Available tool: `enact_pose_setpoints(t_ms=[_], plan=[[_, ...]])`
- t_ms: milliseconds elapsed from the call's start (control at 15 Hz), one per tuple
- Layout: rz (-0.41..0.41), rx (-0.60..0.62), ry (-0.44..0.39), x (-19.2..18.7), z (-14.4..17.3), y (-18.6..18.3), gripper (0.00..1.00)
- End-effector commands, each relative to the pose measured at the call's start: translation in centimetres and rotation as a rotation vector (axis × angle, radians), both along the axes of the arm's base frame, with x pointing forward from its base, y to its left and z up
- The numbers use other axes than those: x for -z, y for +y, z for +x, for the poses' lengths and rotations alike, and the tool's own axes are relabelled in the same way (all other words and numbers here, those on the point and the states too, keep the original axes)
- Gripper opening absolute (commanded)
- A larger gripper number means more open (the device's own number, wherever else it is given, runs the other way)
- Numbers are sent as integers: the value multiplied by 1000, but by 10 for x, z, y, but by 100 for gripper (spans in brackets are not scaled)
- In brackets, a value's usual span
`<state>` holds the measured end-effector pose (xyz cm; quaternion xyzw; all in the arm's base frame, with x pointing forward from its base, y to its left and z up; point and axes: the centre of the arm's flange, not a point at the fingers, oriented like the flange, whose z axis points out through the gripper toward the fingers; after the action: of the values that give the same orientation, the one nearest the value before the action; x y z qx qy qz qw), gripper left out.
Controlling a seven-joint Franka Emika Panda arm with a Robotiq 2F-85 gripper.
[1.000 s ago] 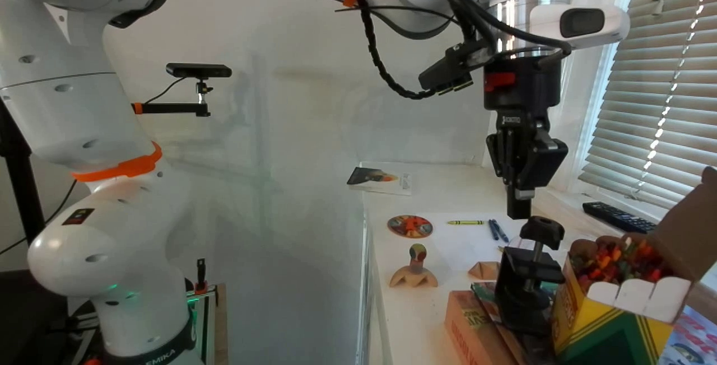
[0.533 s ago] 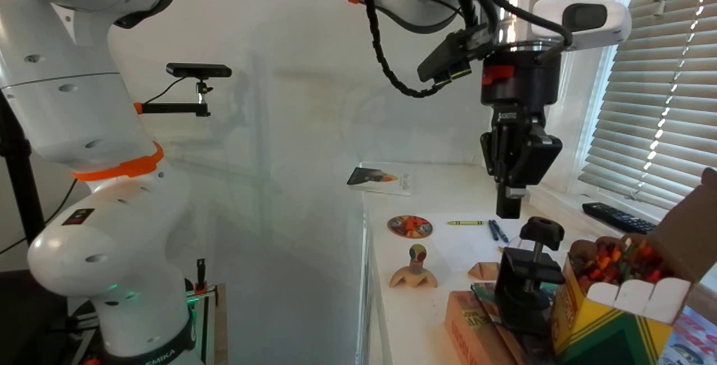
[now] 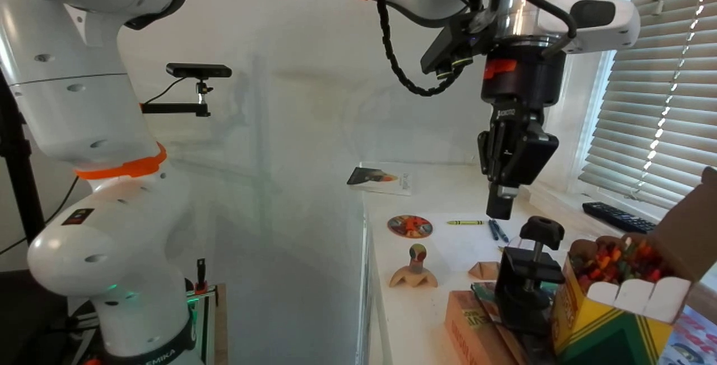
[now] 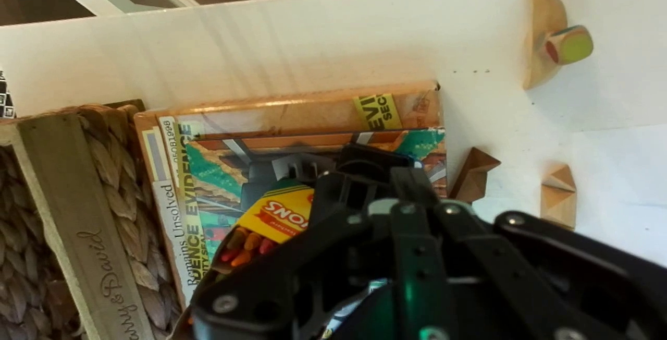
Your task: Rotate the object clockwise
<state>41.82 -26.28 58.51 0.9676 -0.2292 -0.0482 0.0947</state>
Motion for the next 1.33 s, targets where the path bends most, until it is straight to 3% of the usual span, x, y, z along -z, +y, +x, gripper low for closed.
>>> enact_pose_setpoints(t_ms=[0, 1267], plan=[[0, 8, 28, 4, 7, -13, 0], [-15, 70, -148, 3, 25, -29, 0]])
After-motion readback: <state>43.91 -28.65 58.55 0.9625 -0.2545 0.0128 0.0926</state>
